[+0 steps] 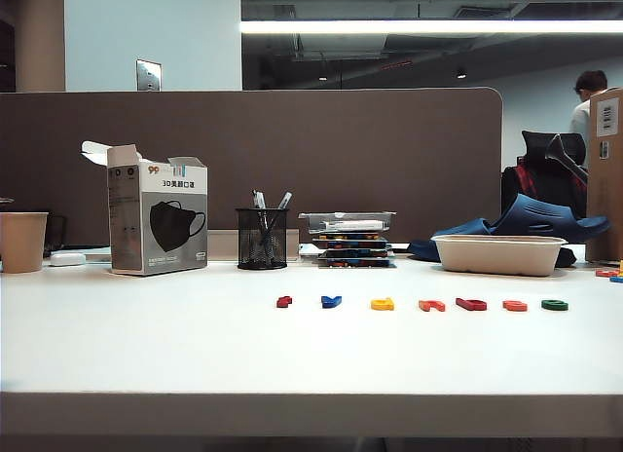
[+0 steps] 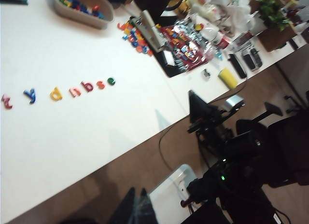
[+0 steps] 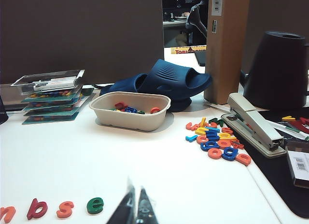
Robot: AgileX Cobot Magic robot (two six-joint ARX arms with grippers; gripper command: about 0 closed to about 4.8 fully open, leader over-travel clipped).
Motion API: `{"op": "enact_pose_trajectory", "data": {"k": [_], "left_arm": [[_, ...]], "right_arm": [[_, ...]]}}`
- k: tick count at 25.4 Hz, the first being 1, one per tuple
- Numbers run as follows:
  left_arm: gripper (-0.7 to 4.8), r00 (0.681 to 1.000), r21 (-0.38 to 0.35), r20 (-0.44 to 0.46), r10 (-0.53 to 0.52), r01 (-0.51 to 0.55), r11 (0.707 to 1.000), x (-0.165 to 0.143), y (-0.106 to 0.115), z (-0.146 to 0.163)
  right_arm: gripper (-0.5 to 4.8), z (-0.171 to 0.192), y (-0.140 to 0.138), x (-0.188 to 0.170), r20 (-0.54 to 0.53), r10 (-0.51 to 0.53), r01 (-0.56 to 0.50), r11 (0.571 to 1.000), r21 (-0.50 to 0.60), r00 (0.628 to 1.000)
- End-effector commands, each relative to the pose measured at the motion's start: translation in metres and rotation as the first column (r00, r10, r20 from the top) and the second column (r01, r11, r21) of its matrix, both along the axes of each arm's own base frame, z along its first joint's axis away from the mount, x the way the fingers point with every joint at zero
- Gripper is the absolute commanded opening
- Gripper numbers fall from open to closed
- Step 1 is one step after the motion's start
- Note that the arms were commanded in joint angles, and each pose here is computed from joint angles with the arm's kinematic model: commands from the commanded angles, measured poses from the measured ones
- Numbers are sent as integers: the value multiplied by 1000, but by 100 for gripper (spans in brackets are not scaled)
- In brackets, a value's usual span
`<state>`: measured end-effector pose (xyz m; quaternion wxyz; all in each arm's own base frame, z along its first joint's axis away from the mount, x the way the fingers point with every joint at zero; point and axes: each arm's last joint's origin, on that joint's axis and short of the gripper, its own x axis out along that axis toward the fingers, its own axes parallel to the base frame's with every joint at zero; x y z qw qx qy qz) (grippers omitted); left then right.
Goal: Select the appropriate letters from the row of letter magnets placed on the table to arrange into the word "yes".
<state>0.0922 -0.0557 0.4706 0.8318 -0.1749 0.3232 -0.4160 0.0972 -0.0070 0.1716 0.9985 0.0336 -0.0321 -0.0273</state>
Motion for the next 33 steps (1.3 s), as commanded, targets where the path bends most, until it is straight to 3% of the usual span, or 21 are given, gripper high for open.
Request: {"op": "enact_pose_trajectory", "data": {"k": [1, 8, 14, 17, 22, 30, 33], "left_arm": [[-5, 999, 32, -35, 19, -18, 999, 5, -12, -2], [-6, 995, 101, -53, 79, -74, 992, 17, -47, -7], [-6, 993, 146, 14, 120, -121, 982, 19, -73, -9], [-6, 975, 206, 87, 205, -219, 954, 19, -85, -12], [-6, 967, 225, 95, 237, -252, 941, 20, -94, -15], [-6, 939, 285, 138, 314, -341, 896, 26, -97, -21], [-5, 940, 286, 139, 312, -340, 896, 27, -97, -21]], "right_arm": [[8, -1, 0, 0, 12, -4, 4, 1000, 1, 1000], [8, -1, 0, 0, 12, -4, 4, 1000, 1, 1000], [8, -1, 0, 0, 12, -4, 4, 1000, 1, 1000], [8, -1, 0, 0, 12, -4, 4, 1000, 1, 1000], [9, -2, 0, 0, 3, -4, 4, 1000, 2, 1000], [9, -3, 0, 0, -10, -2, 2, 1000, 3, 1000], [9, -3, 0, 0, -10, 0, 0, 1000, 3, 1000]]}}
